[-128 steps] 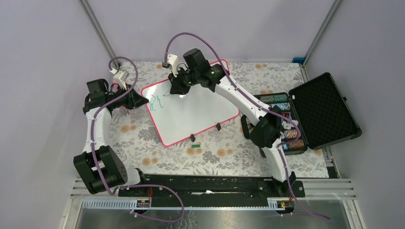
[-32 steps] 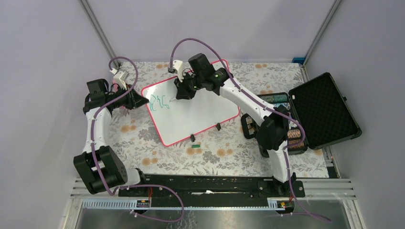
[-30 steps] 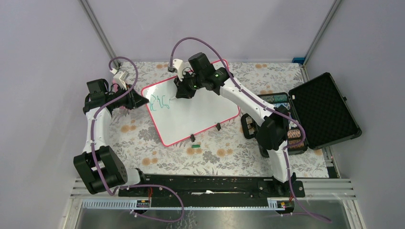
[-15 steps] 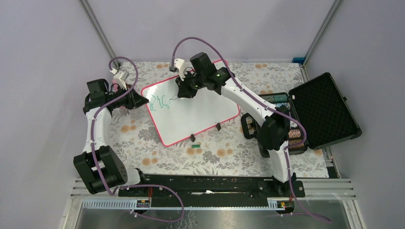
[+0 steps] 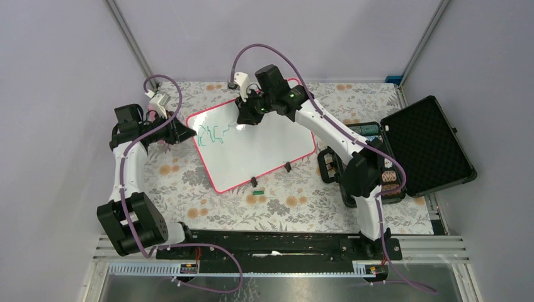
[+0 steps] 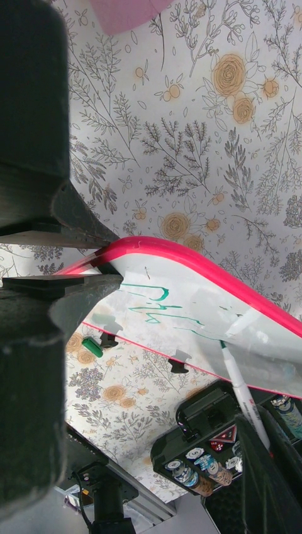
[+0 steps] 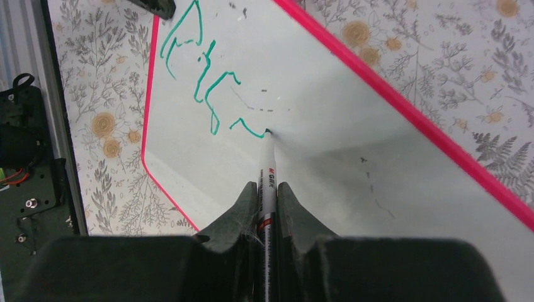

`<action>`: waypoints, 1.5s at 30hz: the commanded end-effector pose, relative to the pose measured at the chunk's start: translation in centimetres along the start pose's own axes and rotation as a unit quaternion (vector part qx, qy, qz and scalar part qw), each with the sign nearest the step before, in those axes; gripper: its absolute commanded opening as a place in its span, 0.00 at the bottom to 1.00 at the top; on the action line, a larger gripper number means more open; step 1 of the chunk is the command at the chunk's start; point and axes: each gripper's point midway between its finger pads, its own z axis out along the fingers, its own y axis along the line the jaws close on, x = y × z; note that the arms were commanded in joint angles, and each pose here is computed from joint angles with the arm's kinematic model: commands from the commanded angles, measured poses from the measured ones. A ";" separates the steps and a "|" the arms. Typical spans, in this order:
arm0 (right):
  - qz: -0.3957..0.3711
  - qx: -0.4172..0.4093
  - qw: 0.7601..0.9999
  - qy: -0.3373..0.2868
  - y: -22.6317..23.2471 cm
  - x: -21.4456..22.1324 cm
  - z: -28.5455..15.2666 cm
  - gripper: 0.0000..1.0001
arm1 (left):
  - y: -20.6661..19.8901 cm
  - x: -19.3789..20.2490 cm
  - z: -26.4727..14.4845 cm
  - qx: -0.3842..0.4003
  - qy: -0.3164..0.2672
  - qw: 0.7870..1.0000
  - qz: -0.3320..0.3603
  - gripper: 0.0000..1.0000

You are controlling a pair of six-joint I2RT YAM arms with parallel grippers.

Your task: Write a sentence on the whiteboard

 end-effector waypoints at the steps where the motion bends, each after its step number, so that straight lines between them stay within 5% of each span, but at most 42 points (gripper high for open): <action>1: -0.013 0.032 0.999 -0.034 -1.9 -3.0 -0.8 0.00 | -1.4 -0.8 0.0 0.024 -0.011 0.999 0.040 0.00; 25: -0.016 -0.007 1.000 0.003 1.2 -0.6 1.6 0.00 | -1.5 -0.7 -0.1 0.022 -0.011 0.999 0.042 0.00; 45: -0.020 0.023 1.000 0.006 -0.5 0.6 -0.8 0.00 | -1.4 -0.8 -0.1 0.020 -0.011 0.999 0.041 0.00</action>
